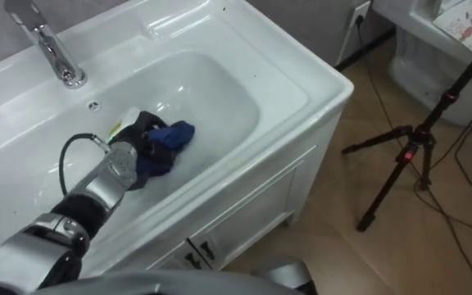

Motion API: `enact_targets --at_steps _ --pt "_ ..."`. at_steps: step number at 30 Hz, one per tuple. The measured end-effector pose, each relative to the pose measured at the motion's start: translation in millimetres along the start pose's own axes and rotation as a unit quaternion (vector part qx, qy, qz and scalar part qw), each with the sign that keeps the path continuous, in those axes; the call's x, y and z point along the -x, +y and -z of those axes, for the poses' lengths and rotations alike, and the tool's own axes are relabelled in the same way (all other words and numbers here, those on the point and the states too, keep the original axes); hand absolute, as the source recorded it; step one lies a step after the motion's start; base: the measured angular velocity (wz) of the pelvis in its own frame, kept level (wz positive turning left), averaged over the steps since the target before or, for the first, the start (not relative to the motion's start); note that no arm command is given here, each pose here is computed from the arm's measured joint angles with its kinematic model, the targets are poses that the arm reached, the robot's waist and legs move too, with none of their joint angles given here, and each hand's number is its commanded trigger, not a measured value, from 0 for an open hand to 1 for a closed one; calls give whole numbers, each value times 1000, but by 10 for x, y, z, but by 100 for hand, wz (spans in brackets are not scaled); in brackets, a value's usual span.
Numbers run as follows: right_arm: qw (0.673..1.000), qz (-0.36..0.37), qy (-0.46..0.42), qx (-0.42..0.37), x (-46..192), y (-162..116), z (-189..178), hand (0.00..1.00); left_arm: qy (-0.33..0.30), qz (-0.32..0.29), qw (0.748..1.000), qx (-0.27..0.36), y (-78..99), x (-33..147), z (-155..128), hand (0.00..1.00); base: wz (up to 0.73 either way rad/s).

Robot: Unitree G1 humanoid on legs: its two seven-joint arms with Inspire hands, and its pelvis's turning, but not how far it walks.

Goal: Wipe basin

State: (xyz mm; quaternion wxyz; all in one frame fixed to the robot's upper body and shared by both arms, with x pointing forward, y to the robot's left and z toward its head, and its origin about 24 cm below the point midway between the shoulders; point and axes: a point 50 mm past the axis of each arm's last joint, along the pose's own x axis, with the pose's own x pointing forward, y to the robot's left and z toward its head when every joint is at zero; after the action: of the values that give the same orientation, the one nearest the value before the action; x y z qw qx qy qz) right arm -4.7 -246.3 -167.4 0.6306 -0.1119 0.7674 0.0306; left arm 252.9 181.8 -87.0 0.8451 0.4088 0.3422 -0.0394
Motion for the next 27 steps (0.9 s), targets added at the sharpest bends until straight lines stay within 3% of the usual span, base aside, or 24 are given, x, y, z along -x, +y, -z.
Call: enact_targets --at_steps 4,12,27 --pt "1000 -4 5 3 -10 42 48 0 33 -13 999 27 57 1 187 100 6" --pt "1000 1 14 11 -12 34 78 0 43 -27 998 31 37 28 290 100 3" --pt "1000 23 5 5 36 -137 -49 0 75 -91 993 -22 198 63 542 100 11"
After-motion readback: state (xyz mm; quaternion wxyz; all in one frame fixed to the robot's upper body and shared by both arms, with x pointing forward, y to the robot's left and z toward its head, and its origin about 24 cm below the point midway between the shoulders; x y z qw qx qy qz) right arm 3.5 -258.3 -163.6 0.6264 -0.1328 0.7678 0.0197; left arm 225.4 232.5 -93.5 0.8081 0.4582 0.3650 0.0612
